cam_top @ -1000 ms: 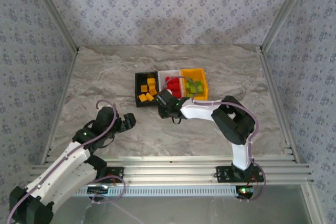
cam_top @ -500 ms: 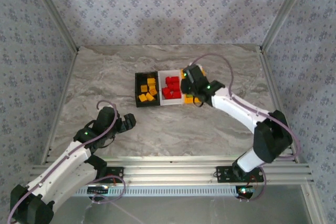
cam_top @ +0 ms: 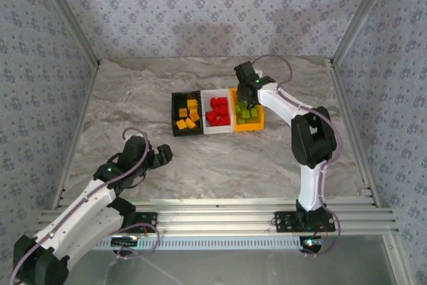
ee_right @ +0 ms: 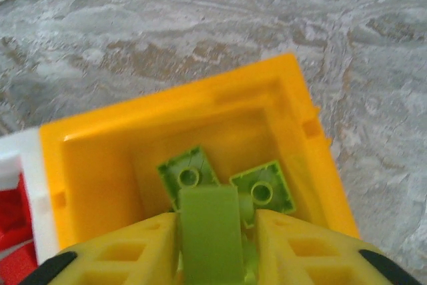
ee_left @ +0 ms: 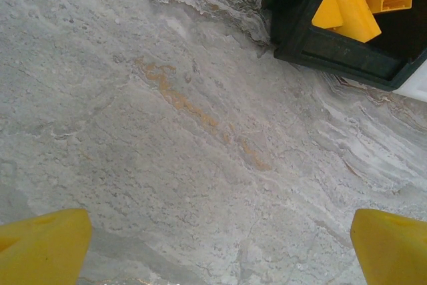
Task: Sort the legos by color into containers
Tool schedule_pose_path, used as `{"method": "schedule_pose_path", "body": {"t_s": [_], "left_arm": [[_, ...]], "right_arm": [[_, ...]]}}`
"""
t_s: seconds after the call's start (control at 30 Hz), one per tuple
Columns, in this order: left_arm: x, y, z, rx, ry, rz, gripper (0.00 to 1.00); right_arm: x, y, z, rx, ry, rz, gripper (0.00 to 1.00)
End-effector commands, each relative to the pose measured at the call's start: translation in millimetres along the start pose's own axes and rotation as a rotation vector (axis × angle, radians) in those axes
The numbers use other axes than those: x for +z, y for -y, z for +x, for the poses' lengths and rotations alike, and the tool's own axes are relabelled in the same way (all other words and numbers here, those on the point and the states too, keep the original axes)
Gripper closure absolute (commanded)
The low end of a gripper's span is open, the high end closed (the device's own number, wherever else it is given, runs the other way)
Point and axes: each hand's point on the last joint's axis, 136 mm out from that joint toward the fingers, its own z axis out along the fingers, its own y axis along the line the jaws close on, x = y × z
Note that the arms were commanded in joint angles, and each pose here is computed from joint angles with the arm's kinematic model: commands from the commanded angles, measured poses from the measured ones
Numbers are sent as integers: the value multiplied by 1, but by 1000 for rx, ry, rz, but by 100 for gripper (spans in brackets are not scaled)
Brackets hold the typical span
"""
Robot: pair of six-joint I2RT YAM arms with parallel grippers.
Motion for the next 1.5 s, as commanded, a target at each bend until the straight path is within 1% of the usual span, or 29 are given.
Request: {"method": "schedule_pose_path", "body": {"t_s": [0.0, 0.1, 0.17, 0.23, 0.3, 0.43, 0.47, 0.5, 0.53, 0.57, 0.67, 0.7, 0.77, 0.8, 0.87, 0.97, 1.0, 1.07, 1.13, 1.2, 1.27, 1.33, 1.4, 1.43, 1.47], "left_arm": [[0, -3, -2, -12, 15, -4, 0], [-2, -2, -4, -13, 26, 2, 0], [-5, 0, -8, -14, 42, 6, 0], [-9, 2, -15, -14, 70, 8, 0], [-14, 2, -28, -17, 122, -4, 0], [-26, -4, -65, -24, 297, -78, 0], [-29, -3, -75, -9, 342, -91, 0], [-31, 0, -84, 11, 379, -95, 0], [-34, 2, -94, 24, 421, -103, 0], [-37, 7, -105, 43, 461, -106, 0], [-39, 13, -140, 102, 559, -169, 0], [-37, 13, -150, 128, 567, -199, 0], [-29, -2, -178, 185, 577, -319, 0], [-23, -11, -187, 201, 568, -375, 0], [-1, -37, -201, 212, 500, -457, 0], [33, -77, -199, 213, 411, -527, 0], [41, -85, -196, 211, 401, -534, 0], [58, -92, -189, 260, 381, -508, 0], [62, -94, -190, 305, 427, -503, 0], [66, -88, -194, 319, 491, -431, 0], [71, -83, -198, 334, 524, -393, 0], [82, -83, -197, 338, 506, -378, 0], [94, -83, -189, 360, 496, -356, 0], [97, -84, -188, 364, 507, -354, 0], [98, -83, -188, 358, 490, -350, 0]], "right_arm": [[0, 4, -12, -14, 15, 42, 54], [-10, 2, -25, -6, 58, 29, 40], [-28, 1, -35, 5, 115, 2, 32], [-48, -1, -37, 16, 171, -31, 25], [-72, -2, -37, 23, 231, -70, 22], [-115, -5, -23, -26, 344, -109, 19], [-124, -5, -17, -40, 385, -106, 16], [-131, -6, -13, -52, 417, -106, 11], [-131, -1, -2, -54, 429, -86, 2], [-132, 2, 5, -53, 433, -82, 0], [-129, 17, 21, -14, 429, -37, 0], [-128, 21, 25, 1, 422, -25, 0], [-125, 29, 32, 3, 398, -4, 0], [-124, 32, 35, -6, 386, 4, 0], [-124, 37, 39, -18, 369, 6, 0], [-124, 46, 39, -37, 366, -7, 0], [-126, 51, 39, -32, 377, -2, 0], [-131, 62, 38, -11, 412, -1, 0], [-137, 72, 35, 20, 459, -17, 0], [-142, 75, 32, 15, 514, -61, 0], [-144, 74, 32, -17, 546, -117, 0], [-148, 74, 32, -36, 570, -162, 0], [-149, 73, 33, -94, 610, -191, 1], [-150, 74, 32, -108, 634, -196, 0], [-150, 76, 33, -117, 649, -188, 0]]}}
